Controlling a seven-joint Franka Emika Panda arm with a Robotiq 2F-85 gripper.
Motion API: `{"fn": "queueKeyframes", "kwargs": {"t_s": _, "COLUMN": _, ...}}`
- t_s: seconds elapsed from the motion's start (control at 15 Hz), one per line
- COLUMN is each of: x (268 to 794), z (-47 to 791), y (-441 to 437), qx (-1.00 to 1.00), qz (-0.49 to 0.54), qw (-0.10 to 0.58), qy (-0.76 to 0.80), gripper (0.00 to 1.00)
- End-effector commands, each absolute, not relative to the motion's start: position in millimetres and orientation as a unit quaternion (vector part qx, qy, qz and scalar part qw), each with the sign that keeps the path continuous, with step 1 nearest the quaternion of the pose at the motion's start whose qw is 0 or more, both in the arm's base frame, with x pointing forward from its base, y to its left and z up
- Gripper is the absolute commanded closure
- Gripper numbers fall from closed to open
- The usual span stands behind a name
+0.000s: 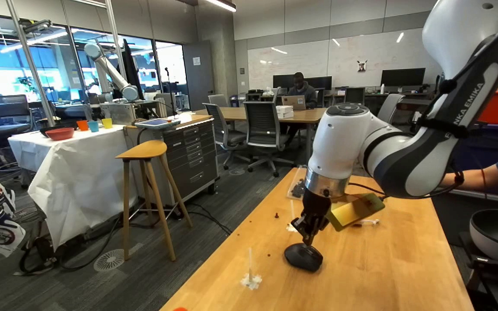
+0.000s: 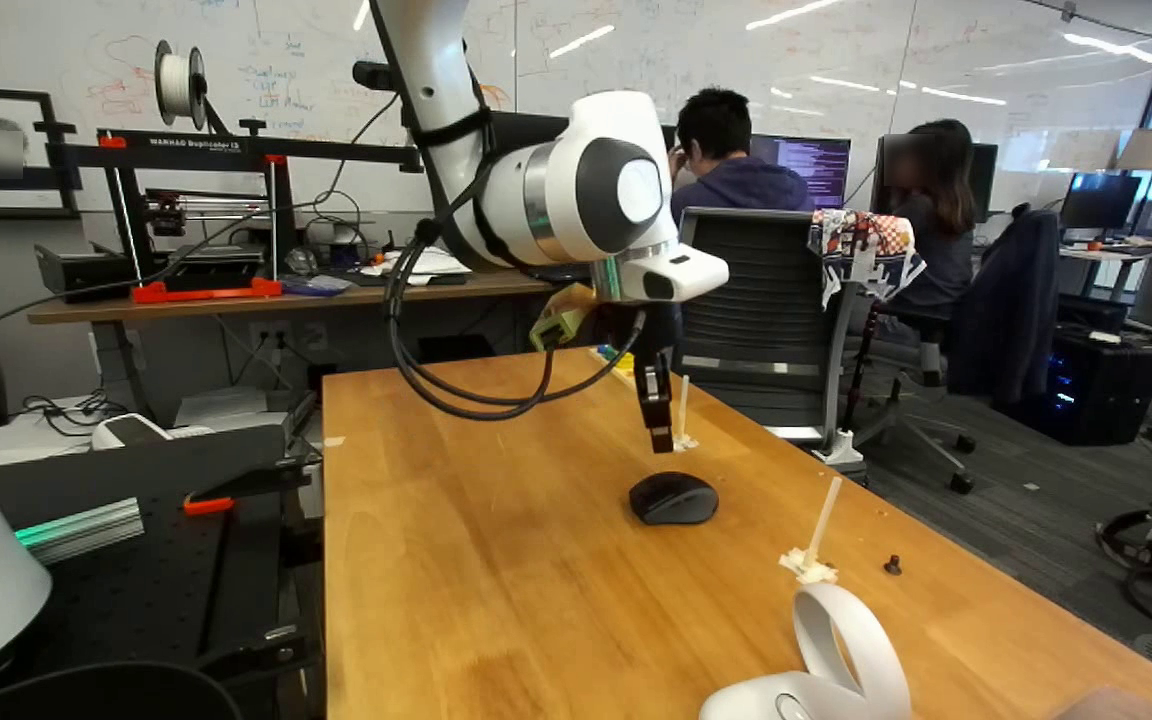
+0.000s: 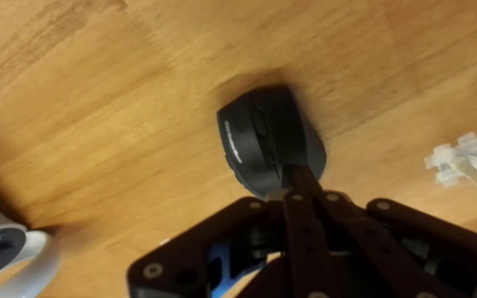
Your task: Move the computer mouse.
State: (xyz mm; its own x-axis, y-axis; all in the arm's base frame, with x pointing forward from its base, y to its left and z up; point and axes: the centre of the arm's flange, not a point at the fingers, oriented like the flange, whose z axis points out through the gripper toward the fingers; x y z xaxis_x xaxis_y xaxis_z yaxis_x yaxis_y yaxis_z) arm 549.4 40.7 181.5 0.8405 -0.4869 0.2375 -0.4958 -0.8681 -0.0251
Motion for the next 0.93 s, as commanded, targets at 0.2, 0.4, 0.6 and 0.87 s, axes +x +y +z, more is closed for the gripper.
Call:
{"fn": "queueKeyframes", "kwargs": {"t_s": 0.2, "x": 565.6, "z": 275.9, "y": 48.1, "qx": 0.957, "qz": 0.133, "qw": -0.036, "qy": -0.256, "gripper": 0.98}}
{"fn": "queueKeyframes", "kwargs": {"t_s": 0.4, "x": 562.7, "z": 308.3, "y": 60.1, "qx": 0.964, "qz": 0.117, "qw": -0.055, "qy": -0.231, "gripper": 0.98}}
{"fn": "queueKeyframes", "kwargs": {"t_s": 0.6, "x": 553.2, "z": 336.7, "y": 74.0, "qx": 0.978, "qz": 0.083, "qw": -0.062, "qy": -0.183, "gripper": 0.97}}
{"fn": "queueKeyframes", "kwargs": {"t_s": 0.87, "x": 533.3, "z": 378.9, "y": 81.1, "qx": 0.992, "qz": 0.033, "qw": -0.057, "qy": -0.111, "gripper": 0.97}}
